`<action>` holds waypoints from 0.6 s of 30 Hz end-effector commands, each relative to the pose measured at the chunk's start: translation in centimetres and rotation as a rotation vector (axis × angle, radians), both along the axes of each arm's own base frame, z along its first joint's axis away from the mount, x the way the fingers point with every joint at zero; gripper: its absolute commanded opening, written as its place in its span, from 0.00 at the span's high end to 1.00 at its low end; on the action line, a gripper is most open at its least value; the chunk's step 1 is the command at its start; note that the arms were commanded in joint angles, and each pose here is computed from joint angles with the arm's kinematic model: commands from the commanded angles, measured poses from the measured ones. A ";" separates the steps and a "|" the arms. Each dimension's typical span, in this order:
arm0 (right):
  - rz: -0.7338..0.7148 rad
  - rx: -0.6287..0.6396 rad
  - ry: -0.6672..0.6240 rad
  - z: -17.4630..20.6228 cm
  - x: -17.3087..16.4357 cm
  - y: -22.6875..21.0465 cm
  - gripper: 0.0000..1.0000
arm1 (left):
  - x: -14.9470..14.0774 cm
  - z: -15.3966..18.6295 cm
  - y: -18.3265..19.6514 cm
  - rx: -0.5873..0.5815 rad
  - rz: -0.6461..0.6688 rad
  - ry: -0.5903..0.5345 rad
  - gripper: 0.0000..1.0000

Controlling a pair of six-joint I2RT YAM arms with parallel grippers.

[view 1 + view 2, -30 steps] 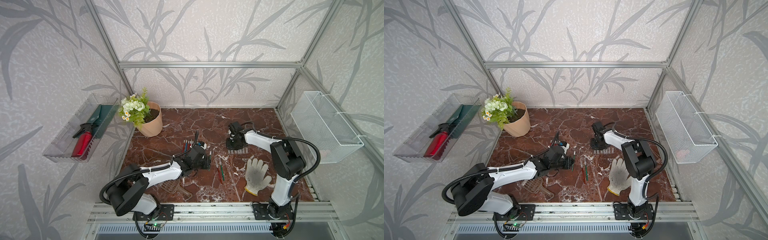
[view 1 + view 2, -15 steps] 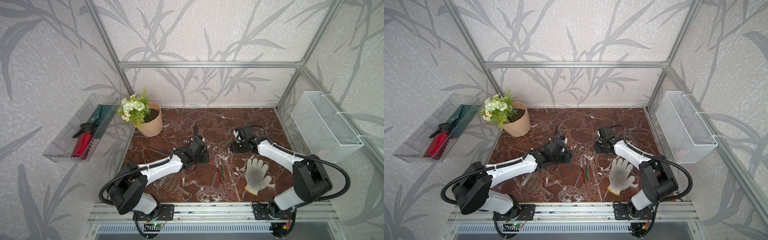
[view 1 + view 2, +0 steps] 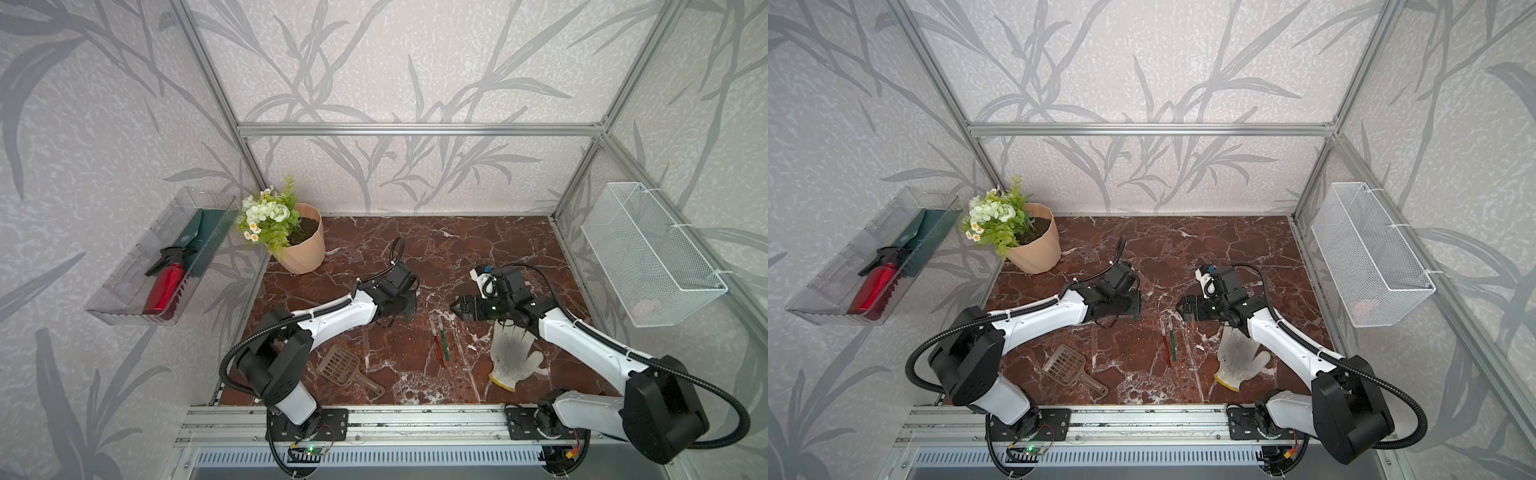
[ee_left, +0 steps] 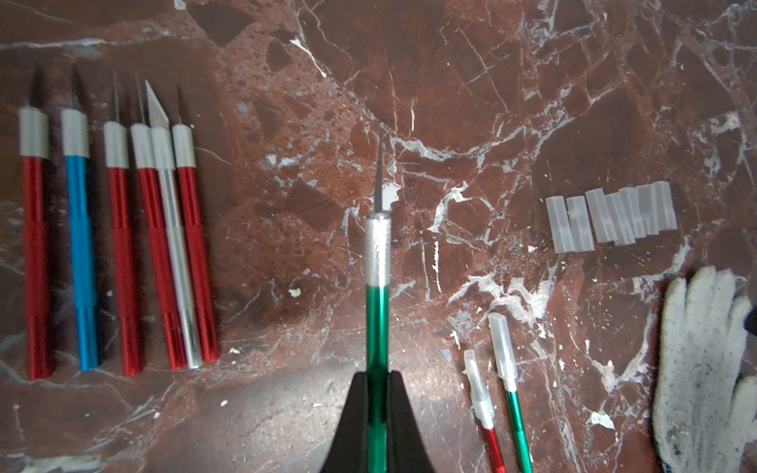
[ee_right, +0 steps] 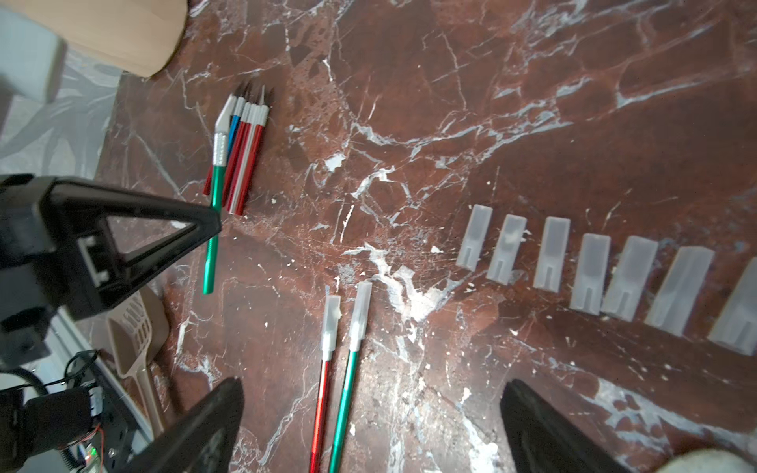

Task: Remove protective caps from carving knives
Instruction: Place the carving knife at the center of the board.

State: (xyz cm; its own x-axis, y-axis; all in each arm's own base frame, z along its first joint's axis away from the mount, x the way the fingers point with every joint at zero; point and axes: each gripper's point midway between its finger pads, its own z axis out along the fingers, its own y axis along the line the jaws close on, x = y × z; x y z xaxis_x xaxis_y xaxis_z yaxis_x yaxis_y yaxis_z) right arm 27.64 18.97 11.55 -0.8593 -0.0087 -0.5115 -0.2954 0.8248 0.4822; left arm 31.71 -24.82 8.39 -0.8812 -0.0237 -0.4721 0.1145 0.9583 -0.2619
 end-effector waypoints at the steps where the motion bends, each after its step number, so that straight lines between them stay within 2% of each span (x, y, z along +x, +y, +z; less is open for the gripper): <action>1: 0.041 0.056 -0.030 1.0 -0.7 0.8 0.01 | 0.5 -0.7 1.8 0.098 0.014 0.027 0.95; 9: 0.041 0.059 -0.024 0.7 -0.7 0.9 0.01 | 1.5 -2.9 3.7 0.204 0.037 0.075 0.95; 18: 0.039 0.027 -0.010 -0.1 -0.9 0.5 0.01 | 2.7 -4.0 5.0 0.238 0.053 0.094 0.95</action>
State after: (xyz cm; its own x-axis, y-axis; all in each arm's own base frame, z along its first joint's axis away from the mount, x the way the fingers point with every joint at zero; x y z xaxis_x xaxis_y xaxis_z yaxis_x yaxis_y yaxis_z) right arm 27.01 19.60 12.02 -0.8514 -0.0167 -0.5242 -0.3299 0.7941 0.5105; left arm 33.72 -20.51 4.24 -0.9235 0.0164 -0.3832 0.0487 0.9960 -0.0747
